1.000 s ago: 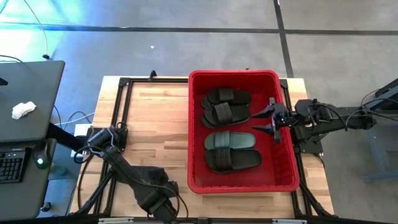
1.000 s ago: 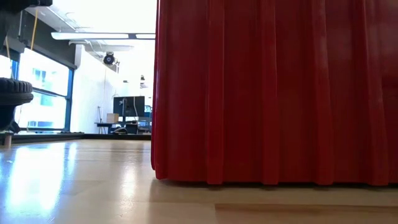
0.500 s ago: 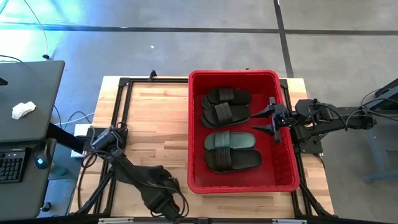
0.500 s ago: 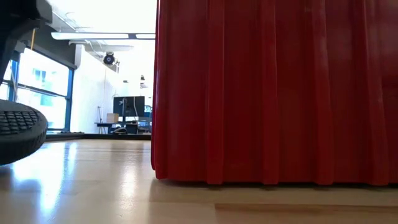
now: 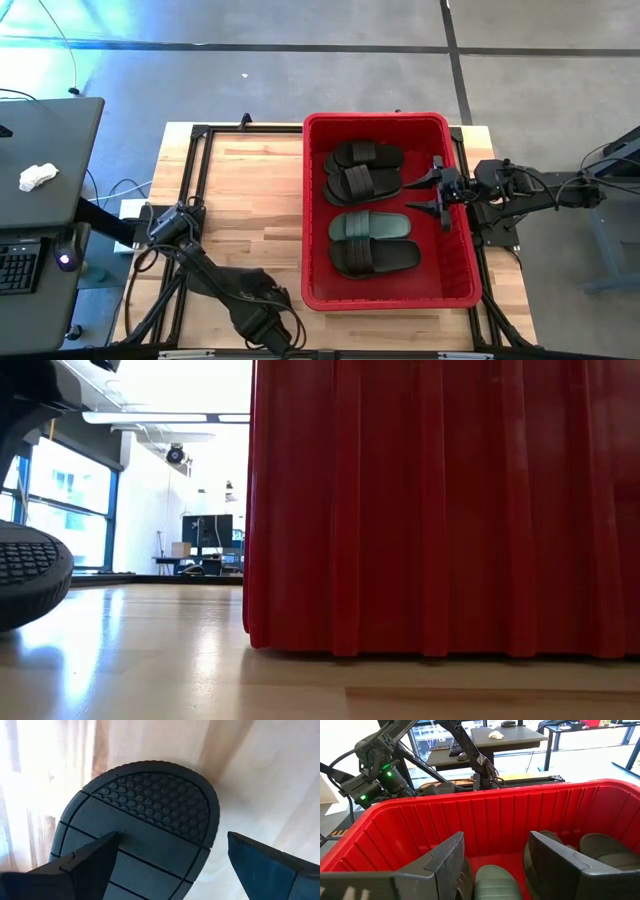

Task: Pick and place slides into bin
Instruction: Put the black slide into the red container

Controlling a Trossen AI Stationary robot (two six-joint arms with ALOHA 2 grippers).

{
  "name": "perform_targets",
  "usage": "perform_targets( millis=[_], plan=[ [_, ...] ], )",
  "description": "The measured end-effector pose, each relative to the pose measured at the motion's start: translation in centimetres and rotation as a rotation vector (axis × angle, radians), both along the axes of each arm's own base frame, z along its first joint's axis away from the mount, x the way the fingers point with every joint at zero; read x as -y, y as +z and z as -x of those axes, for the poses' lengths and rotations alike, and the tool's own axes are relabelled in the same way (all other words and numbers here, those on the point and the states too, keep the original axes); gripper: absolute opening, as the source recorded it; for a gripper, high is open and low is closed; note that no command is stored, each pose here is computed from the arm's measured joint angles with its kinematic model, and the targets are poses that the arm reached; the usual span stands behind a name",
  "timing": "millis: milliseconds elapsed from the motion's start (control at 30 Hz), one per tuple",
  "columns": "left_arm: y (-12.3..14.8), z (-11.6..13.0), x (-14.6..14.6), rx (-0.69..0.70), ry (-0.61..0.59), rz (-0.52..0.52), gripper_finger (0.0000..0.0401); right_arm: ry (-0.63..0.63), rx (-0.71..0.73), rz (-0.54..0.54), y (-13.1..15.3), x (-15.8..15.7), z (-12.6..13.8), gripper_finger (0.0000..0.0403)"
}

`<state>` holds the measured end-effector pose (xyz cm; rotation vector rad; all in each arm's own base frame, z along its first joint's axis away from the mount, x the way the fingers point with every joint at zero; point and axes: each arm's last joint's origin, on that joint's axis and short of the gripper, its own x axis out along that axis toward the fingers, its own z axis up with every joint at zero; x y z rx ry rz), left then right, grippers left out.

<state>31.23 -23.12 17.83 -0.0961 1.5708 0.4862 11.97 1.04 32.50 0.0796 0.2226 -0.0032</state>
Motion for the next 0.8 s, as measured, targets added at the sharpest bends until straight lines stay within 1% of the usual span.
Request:
perform_targets(
  millis=[267, 333, 433, 533, 667, 800],
  plan=[
    [0.0, 0.1, 0.2, -0.071, -0.094, 0.092, 0.0353, 0.0, -0.002, 0.0, 0.0, 0.0, 0.0, 0.0213],
    [0.0, 0.1, 0.3, -0.074, -0.11, 0.094, 0.0353, 0.0, -0.002, 0.0, 0.0, 0.0, 0.0, 0.0213],
    [-0.2, 0.2, 0.5, -0.074, -0.16, 0.082, 0.0353, 0.0, -0.007, 0.001, -0.1, 0.0, 0.0, 0.0213],
    [-0.4, 0.3, 0.6, -0.09, -0.183, 0.076, 0.0353, 0.0, -0.018, 0.002, -0.2, 0.0, 0.0, 0.0213],
    [-1.1, 0.5, 0.5, -0.05, -0.204, -0.001, 0.0353, 0.0, -0.024, 0.003, -0.2, 0.0, 0.0, 0.0213],
    [-1.9, 0.8, 0.0, -0.054, -0.203, -0.036, 0.0353, -0.001, -0.024, 0.002, -0.2, 0.0, 0.1, 0.0213]
  ],
)
